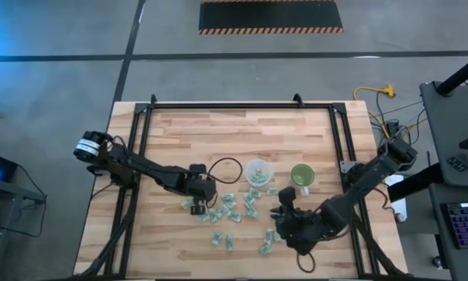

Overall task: Pick and place Stevia / Truvia into bins
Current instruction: Put the green stevia packet into the transparent container

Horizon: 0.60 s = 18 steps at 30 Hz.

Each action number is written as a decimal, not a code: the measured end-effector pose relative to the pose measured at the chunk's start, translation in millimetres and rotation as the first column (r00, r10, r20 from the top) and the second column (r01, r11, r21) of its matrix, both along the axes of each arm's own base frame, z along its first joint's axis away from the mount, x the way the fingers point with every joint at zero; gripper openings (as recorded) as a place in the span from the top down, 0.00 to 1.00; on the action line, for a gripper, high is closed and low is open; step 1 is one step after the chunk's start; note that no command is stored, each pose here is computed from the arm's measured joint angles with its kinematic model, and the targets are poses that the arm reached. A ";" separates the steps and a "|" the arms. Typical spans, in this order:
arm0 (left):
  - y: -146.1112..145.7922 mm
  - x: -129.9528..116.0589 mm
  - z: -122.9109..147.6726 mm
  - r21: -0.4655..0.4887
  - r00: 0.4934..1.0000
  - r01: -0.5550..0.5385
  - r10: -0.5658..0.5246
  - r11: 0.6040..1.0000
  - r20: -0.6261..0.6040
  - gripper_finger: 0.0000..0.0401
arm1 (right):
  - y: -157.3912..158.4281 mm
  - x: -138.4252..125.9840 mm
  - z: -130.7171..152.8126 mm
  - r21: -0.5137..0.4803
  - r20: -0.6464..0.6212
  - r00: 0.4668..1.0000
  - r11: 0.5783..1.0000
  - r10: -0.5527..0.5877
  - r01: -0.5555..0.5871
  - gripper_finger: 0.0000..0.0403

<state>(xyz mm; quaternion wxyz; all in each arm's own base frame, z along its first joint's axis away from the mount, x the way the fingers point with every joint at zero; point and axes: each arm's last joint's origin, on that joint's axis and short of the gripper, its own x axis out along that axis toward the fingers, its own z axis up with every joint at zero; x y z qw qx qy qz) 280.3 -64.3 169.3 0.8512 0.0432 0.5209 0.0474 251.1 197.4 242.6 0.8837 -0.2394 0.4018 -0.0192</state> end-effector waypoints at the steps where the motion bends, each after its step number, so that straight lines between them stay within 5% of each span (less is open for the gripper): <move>1: -0.3 4.1 4.8 0.029 0.999 0.017 -0.018 0.999 0.029 0.98 | 2.4 -3.7 2.6 0.038 -0.004 1.000 0.999 0.010 -0.009 0.83; 10: 1.5 41.1 46.3 0.369 0.916 0.105 -0.235 0.924 0.326 0.98 | 23.1 -26.6 6.8 0.258 -0.038 0.999 0.966 0.012 -0.002 0.82; 18: 20.8 59.9 62.8 0.388 0.811 0.087 -0.291 0.917 0.507 0.98 | 31.9 -37.7 1.5 0.302 -0.049 0.999 0.953 -0.007 0.022 0.81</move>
